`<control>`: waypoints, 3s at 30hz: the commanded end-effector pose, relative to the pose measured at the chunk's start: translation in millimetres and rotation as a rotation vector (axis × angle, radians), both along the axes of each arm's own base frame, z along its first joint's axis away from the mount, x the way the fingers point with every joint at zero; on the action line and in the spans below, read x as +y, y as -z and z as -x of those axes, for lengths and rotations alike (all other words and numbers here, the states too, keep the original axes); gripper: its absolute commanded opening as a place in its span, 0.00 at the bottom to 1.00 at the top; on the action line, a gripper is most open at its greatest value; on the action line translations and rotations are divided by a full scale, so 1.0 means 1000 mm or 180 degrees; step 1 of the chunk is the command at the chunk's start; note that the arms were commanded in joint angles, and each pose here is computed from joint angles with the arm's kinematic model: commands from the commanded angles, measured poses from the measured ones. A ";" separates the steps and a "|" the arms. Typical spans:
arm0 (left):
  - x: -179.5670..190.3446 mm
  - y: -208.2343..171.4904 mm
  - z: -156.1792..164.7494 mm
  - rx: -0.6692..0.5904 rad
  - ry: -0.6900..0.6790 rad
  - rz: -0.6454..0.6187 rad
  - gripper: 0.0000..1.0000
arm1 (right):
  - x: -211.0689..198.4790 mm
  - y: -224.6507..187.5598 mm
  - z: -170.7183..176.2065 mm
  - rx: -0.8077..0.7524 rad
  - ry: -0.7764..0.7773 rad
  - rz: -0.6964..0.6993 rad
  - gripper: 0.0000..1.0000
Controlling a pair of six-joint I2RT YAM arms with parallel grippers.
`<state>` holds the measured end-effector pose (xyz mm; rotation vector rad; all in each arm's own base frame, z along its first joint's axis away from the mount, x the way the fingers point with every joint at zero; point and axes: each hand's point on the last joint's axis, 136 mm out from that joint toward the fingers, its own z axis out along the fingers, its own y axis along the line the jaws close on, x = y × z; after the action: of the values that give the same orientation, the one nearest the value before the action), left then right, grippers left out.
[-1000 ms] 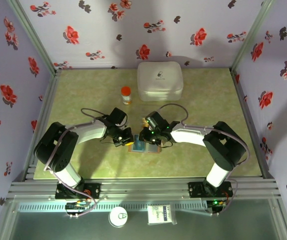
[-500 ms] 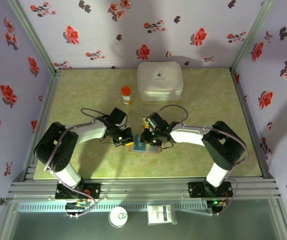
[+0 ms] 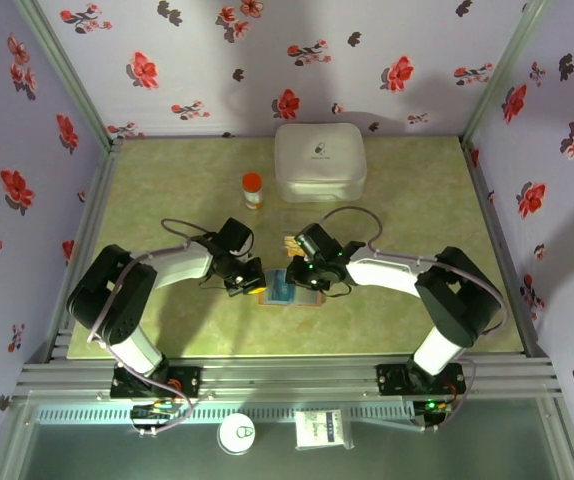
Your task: Take the credit cards out of the card holder
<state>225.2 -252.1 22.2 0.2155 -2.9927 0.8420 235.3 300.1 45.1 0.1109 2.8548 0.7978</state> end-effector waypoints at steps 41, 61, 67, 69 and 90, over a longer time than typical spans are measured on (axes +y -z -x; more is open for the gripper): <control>-0.016 -0.003 0.006 -0.0030 0.0251 -0.0166 0.00 | -0.003 0.015 0.003 0.0160 0.0130 -0.0447 0.22; -0.011 0.007 0.011 0.0066 0.0245 -0.0261 0.00 | -0.001 0.027 0.006 0.0279 0.0161 -0.0560 0.20; -0.012 0.006 0.010 0.0071 0.0246 -0.0266 0.00 | 0.007 0.022 0.005 0.0268 0.0151 -0.0750 0.18; -0.012 0.006 0.010 0.0072 0.0248 -0.0266 0.00 | 0.007 0.022 0.005 0.0266 0.0143 -0.0758 0.17; -0.010 0.006 0.012 0.0081 0.0250 -0.0281 0.00 | -0.021 0.020 0.005 0.0198 0.0270 -0.0601 0.08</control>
<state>221.5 -272.5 27.9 0.1263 -3.0008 0.7986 236.7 295.2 34.7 0.2619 2.7621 1.1457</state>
